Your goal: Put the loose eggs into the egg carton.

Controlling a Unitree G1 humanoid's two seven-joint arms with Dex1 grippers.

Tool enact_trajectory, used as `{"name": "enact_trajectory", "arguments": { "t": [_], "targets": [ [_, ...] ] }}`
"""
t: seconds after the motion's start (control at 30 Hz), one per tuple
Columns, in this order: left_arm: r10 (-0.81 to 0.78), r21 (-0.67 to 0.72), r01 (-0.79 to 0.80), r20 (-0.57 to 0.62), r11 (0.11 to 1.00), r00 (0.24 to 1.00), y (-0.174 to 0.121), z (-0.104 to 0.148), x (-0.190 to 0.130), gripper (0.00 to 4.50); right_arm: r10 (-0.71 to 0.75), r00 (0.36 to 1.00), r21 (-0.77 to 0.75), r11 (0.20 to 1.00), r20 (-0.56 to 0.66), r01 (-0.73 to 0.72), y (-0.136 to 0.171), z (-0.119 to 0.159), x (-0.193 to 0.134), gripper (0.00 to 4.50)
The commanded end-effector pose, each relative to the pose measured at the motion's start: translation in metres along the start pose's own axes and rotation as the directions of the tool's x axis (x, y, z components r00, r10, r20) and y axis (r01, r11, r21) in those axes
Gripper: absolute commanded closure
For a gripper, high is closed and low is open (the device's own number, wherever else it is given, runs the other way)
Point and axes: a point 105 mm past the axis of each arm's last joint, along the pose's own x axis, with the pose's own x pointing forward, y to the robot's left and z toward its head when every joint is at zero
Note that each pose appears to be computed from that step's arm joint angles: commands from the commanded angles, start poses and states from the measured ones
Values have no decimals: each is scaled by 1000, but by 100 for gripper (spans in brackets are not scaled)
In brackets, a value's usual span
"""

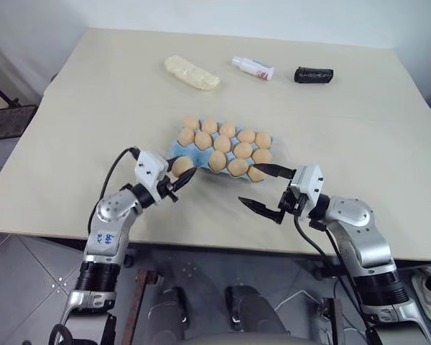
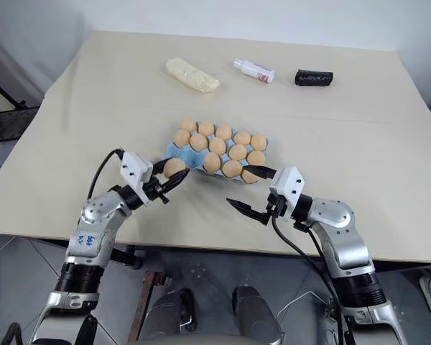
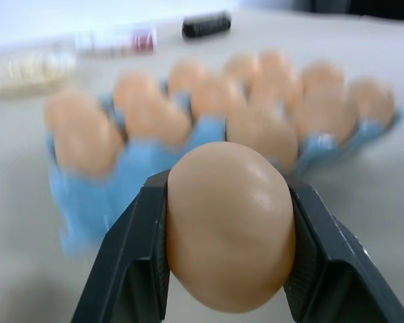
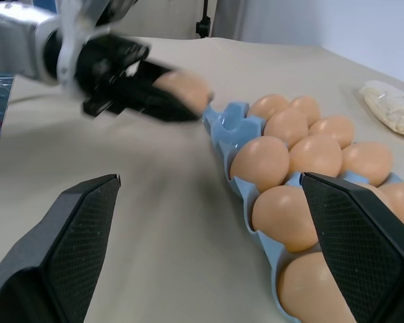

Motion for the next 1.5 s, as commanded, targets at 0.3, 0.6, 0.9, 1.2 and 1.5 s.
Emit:
{"name": "enact_trajectory", "arguments": {
  "t": [0.3,0.6,0.9,1.2,1.5],
  "targets": [
    [-40,49,39,11,998,999,6,0,47,209,-33,998,-64,997,49,36,-1,19,0,0],
    [-62,109,56,57,993,996,7,15,-2,1,-48,998,-50,997,48,51,2,16,-2,0],
    [81,154,-71,-60,986,995,33,5,-121,1,3,999,-27,1000,48,-1,6,12,2,0],
    [387,109,-374,-154,921,909,53,-22,-187,1,40,998,-18,999,53,-39,3,11,7,0],
    [377,71,-371,-113,926,919,63,-20,-140,1,50,997,-30,998,55,-48,0,13,10,0]
  ]
}}
